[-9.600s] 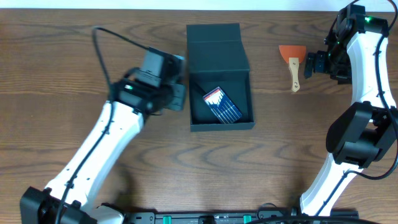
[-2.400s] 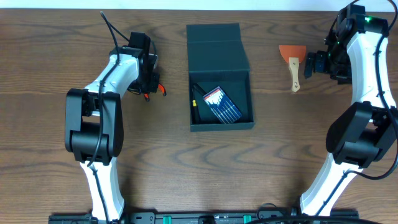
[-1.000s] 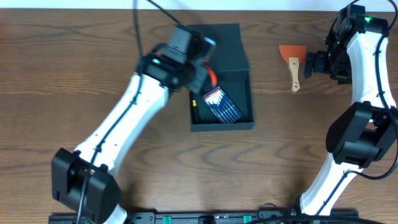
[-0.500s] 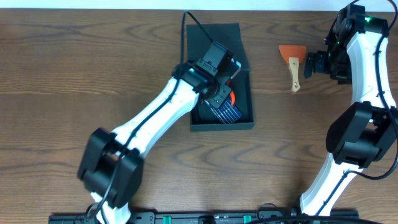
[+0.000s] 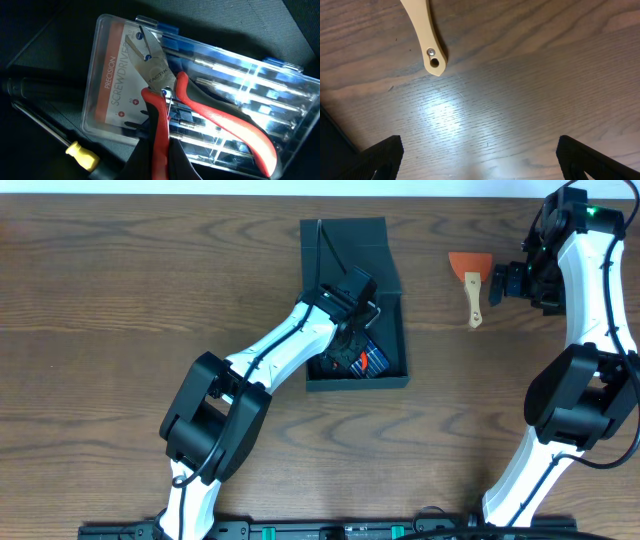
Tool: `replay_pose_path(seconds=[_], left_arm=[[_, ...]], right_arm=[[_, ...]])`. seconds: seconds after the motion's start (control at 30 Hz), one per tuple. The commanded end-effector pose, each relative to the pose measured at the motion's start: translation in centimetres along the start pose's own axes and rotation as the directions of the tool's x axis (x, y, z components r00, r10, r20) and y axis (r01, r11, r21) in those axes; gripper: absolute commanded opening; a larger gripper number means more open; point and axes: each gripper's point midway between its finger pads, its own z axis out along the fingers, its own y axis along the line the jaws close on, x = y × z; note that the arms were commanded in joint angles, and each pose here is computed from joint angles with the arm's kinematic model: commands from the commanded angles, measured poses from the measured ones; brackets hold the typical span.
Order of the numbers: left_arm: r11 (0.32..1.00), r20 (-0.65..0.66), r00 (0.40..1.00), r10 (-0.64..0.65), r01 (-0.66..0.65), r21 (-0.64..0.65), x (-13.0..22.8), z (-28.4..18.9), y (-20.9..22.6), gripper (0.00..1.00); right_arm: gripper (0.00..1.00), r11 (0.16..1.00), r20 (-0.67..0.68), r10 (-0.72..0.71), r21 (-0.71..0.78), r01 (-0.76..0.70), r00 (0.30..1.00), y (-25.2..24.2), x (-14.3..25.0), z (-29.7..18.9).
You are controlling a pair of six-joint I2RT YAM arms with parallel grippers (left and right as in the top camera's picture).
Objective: Pack container
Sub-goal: 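Lower the pliers onto the case in the box and open the left gripper, then withdraw the left arm back to the upper left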
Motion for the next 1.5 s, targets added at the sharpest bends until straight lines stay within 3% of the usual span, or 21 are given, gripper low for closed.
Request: replay_pose_path(seconds=[0.0, 0.23, 0.27, 0.3, 0.37, 0.43, 0.47, 0.77, 0.93, 1.03, 1.13, 1.2, 1.33, 1.47], left_arm=[[1.000, -0.016, 1.000, 0.014, -0.014, 0.004, 0.1, 0.7, -0.1, 0.06], [1.000, 0.021, 1.000, 0.016, -0.016, 0.002, -0.8, -0.6, -0.1, 0.08], [1.000, 0.032, 0.999, 0.018, -0.018, 0.001, -1.1, -0.9, -0.1, 0.30], [1.000, 0.041, 0.999, 0.018, -0.018, 0.000, -1.4, -1.3, -0.1, 0.43], [1.000, 0.057, 0.998, 0.019, -0.019, -0.001, -1.7, -1.9, -0.2, 0.57], [1.000, 0.067, 0.998, 0.020, -0.020, -0.002, -1.8, -2.3, -0.2, 0.85], [1.000, 0.072, 0.997, 0.021, -0.021, -0.002, -1.9, -2.6, -0.2, 0.88], [0.999, 0.200, 0.979, 0.031, -0.025, -0.030, -4.3, -7.6, -0.1, 0.86], [0.997, 0.417, 0.908, 0.040, -0.010, -0.074, -7.9, -17.0, 0.0, 0.85], [0.974, 0.518, 0.855, -0.019, 0.132, -0.183, -8.3, -22.2, 2.9, 0.84], [0.875, 0.568, 0.815, -0.113, 0.352, -0.331, -6.1, -25.9, 8.3, 0.79], [0.812, 0.543, 0.825, -0.158, 0.421, -0.404, -3.6, -26.9, 11.4, 0.79], [0.728, 0.461, 0.826, -0.325, 0.529, -0.436, 1.5, -26.5, 15.9, 0.81], [0.620, 0.428, 0.753, -0.500, 0.656, -0.431, 6.0, -26.4, 19.7, 0.88]], right_arm=[[0.99, 1.000, -0.005, -0.002, 0.004, 0.002, 1.000, -0.2, 0.1, 0.1], [0.99, 1.000, -0.005, -0.002, 0.003, 0.002, 1.000, -0.2, 0.1, 0.1], [0.99, 1.000, -0.005, -0.002, 0.004, 0.002, 1.000, -0.2, 0.1, 0.1], [0.99, 1.000, -0.005, -0.002, 0.004, 0.002, 1.000, -0.2, 0.1, 0.1], [0.99, 1.000, -0.005, -0.002, 0.004, 0.002, 1.000, -0.2, 0.1, 0.1], [0.99, 1.000, -0.005, -0.002, 0.004, 0.002, 1.000, -0.2, 0.1, 0.1], [0.99, 1.000, -0.005, -0.002, 0.004, 0.002, 1.000, -0.2, 0.1, 0.1], [0.99, 1.000, -0.005, -0.002, 0.004, 0.002, 1.000, -0.2, 0.1, 0.1], [0.99, 1.000, -0.005, -0.002, 0.004, 0.002, 1.000, -0.2, 0.1, 0.1], [0.99, 1.000, -0.005, -0.002, 0.004, 0.002, 1.000, -0.2, 0.1, 0.1], [0.99, 1.000, -0.005, -0.002, 0.004, 0.002, 1.000, -0.2, 0.1, 0.1], [0.99, 1.000, -0.005, -0.002, 0.004, 0.002, 1.000, -0.2, 0.1, 0.1], [0.99, 1.000, -0.005, -0.002, 0.004, 0.002, 1.000, -0.2, 0.1, 0.1], [0.99, 1.000, -0.005, -0.002, 0.003, 0.002, 1.000, -0.2, 0.1, 0.1]])
